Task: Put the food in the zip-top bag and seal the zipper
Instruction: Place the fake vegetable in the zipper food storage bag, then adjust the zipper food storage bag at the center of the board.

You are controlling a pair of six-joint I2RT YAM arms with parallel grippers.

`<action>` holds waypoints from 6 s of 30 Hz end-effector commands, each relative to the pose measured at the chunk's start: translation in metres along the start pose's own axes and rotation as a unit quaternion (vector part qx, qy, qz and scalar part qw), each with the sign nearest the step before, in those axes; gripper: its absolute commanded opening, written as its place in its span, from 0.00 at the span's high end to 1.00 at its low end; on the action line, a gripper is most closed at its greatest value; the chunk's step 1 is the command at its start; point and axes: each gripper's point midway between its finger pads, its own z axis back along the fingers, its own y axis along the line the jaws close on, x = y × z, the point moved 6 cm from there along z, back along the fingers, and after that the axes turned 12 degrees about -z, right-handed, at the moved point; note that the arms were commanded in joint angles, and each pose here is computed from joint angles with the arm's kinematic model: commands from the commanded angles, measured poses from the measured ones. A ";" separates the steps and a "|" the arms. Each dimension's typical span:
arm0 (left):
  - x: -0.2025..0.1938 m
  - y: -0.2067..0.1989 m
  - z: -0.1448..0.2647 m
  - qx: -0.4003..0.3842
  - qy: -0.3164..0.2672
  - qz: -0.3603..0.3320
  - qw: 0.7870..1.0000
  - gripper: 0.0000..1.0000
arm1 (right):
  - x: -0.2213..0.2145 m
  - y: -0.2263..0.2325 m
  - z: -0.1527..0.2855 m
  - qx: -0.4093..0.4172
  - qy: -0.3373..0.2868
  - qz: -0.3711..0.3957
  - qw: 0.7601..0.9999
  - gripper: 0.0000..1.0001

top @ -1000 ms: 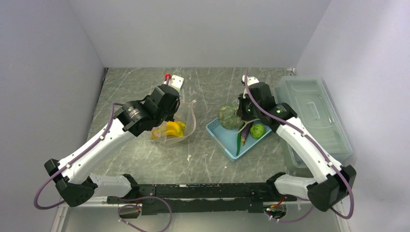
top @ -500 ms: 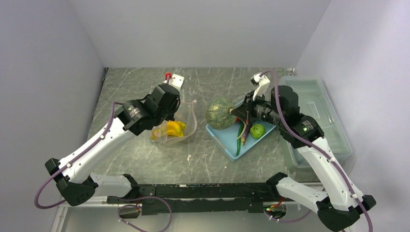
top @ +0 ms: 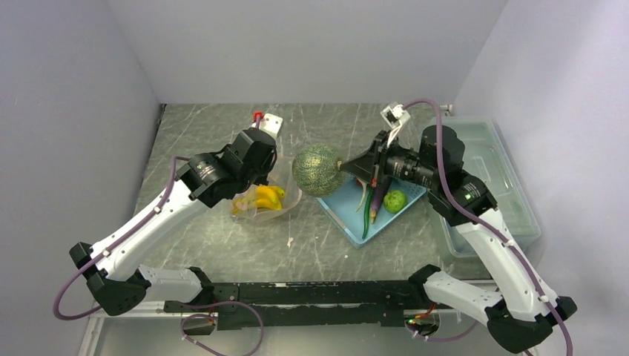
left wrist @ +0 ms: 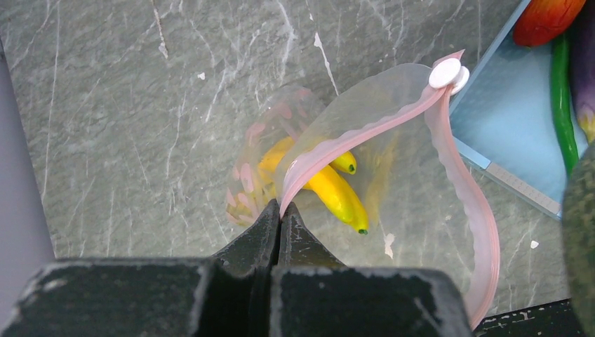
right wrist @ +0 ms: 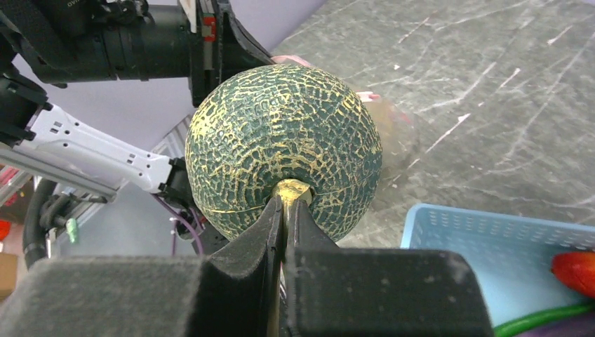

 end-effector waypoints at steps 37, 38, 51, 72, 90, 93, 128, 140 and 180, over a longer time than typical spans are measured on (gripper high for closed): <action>0.010 -0.001 0.018 -0.042 -0.050 0.043 0.997 1.00 | -0.037 0.016 -0.086 -0.006 0.061 0.028 0.998 1.00; 0.009 -0.002 0.018 -0.047 -0.051 0.044 0.997 1.00 | -0.038 0.015 -0.086 -0.006 0.062 0.027 0.998 1.00; 0.011 -0.015 0.018 -0.093 -0.054 0.048 0.993 1.00 | -0.038 0.027 -0.105 -0.004 0.066 0.026 0.997 1.00; 0.017 -0.027 0.013 -0.130 -0.051 0.048 0.989 1.00 | -0.074 0.022 -0.191 -0.114 0.139 -0.015 0.984 1.00; 0.022 -0.019 0.032 -0.131 -0.064 0.081 0.986 1.00 | -0.090 -0.004 -0.213 -0.175 0.095 -0.073 0.977 0.96; 0.024 -0.020 0.035 -0.140 -0.070 0.087 0.984 1.00 | -0.091 -0.006 -0.217 -0.184 0.094 -0.077 0.975 0.93; 0.018 0.003 0.025 -0.046 -0.048 0.123 0.990 1.00 | -0.070 0.009 -0.117 -0.174 0.051 -0.074 0.981 0.43; 0.017 0.002 0.027 -0.057 -0.046 0.129 0.989 1.00 | -0.100 -0.005 -0.149 -0.181 0.106 -0.068 0.975 0.45; 0.034 0.077 0.092 0.086 -0.128 0.111 0.982 1.00 | 0.037 0.001 -0.171 -0.235 -0.019 0.068 0.969 1.00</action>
